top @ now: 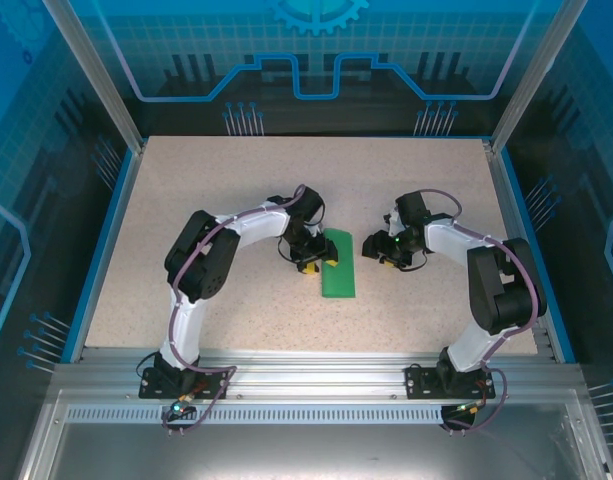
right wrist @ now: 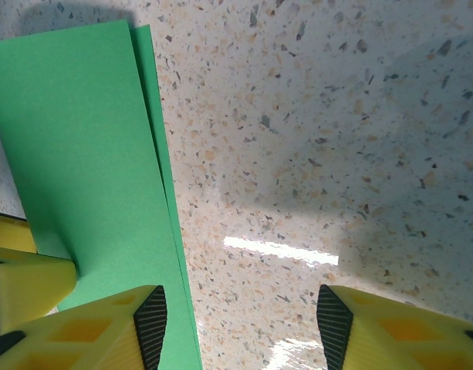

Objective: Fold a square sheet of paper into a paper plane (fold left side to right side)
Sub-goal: First fold in half a square sheet of paper at the center of the table.

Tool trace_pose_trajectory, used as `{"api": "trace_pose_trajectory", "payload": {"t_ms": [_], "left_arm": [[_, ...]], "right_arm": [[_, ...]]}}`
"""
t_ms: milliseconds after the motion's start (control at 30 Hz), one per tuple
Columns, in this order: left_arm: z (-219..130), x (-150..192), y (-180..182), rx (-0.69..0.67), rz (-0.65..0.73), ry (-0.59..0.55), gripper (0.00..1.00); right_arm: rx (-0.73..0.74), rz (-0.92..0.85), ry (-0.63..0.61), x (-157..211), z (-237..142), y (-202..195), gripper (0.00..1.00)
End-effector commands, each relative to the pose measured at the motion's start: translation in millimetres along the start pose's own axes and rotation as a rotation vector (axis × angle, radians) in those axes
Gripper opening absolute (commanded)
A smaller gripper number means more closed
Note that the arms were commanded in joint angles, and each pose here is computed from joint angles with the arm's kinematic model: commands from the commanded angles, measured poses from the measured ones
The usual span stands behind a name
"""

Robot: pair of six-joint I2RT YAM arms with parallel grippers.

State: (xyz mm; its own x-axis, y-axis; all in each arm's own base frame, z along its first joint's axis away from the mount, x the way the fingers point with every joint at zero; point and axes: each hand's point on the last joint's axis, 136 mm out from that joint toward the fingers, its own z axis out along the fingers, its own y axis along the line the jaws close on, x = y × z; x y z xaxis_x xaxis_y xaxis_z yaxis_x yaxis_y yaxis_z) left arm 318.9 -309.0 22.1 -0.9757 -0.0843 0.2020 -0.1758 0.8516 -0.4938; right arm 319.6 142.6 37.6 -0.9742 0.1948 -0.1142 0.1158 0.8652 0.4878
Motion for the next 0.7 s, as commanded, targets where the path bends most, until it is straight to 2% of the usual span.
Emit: {"api": "trace_pose_trajectory", "payload": {"t_ms": [0,667], "left_arm": [[32.0,16.1,26.9,-0.113,-0.019,0.075,0.56],[41.0,21.0,28.6,-0.160,-0.005,0.120,0.57]], "right_arm": [[0.000,0.013,0.027,4.8,2.2,-4.8,0.57],[-0.007,0.012,0.031,5.3,3.0,-3.8,0.57]]}}
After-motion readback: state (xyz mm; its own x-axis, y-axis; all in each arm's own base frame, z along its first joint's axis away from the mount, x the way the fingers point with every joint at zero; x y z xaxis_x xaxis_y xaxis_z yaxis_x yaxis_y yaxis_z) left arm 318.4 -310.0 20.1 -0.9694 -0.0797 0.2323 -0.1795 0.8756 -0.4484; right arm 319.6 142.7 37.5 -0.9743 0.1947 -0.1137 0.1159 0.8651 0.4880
